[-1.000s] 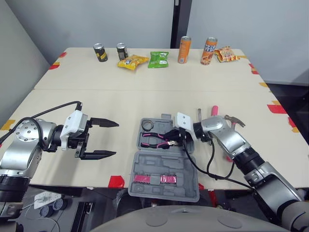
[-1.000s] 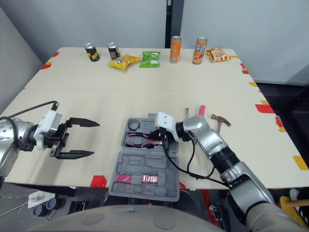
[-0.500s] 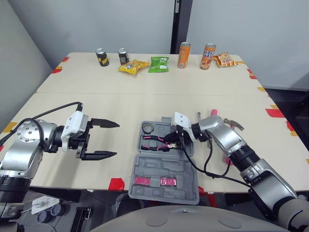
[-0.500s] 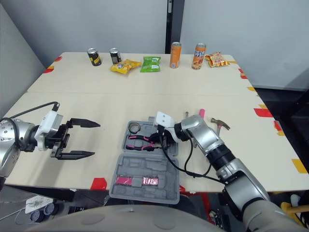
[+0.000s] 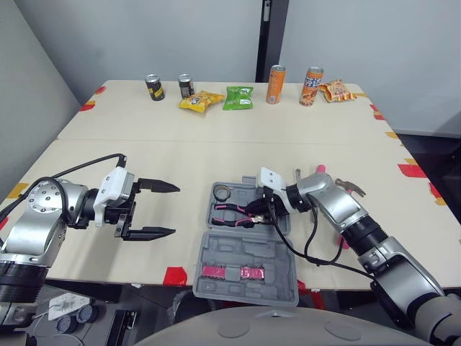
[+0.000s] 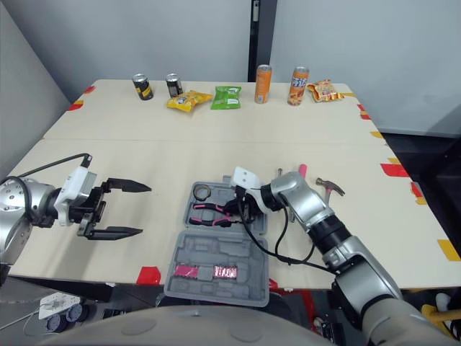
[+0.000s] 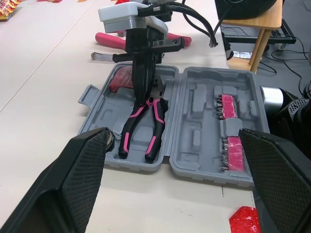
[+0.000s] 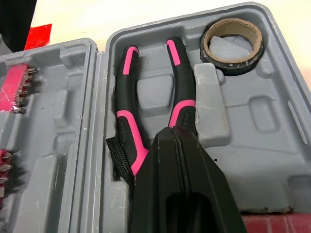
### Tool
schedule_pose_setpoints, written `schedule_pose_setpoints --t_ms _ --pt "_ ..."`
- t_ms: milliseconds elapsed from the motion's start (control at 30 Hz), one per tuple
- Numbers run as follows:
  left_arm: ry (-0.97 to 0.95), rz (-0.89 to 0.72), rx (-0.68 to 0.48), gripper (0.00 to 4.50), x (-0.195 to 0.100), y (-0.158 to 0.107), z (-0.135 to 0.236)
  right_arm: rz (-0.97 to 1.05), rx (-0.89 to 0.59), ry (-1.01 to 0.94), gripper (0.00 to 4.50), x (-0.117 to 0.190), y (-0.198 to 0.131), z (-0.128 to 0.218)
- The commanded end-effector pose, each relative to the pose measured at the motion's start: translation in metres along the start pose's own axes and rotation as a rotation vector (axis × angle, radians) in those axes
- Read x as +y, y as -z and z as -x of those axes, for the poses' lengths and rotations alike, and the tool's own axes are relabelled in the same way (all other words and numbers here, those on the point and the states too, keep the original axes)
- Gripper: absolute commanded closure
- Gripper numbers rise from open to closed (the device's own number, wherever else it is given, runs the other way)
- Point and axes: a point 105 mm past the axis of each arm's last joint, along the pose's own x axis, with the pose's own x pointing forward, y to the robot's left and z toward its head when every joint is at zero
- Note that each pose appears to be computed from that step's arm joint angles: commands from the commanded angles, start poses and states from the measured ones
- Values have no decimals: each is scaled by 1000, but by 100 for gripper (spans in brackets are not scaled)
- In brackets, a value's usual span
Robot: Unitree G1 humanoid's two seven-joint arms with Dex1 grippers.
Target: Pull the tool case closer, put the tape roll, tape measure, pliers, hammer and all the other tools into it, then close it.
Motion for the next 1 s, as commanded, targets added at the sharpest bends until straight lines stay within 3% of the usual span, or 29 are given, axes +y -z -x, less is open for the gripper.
schedule_pose_setpoints --t_ms 33,200,467,1000 --pt "7 -9 14 0 -1 -1 0 -357 469 -29 447 40 144 0" --pt "-12 12 26 0 -1 6 4 -202 325 103 447 13 115 2" --pt "-45 21 33 0 1 12 7 -5 98 223 447 -2 61 26" --pt "-73 36 -18 0 0 9 5 209 -315 295 447 19 -17 80"
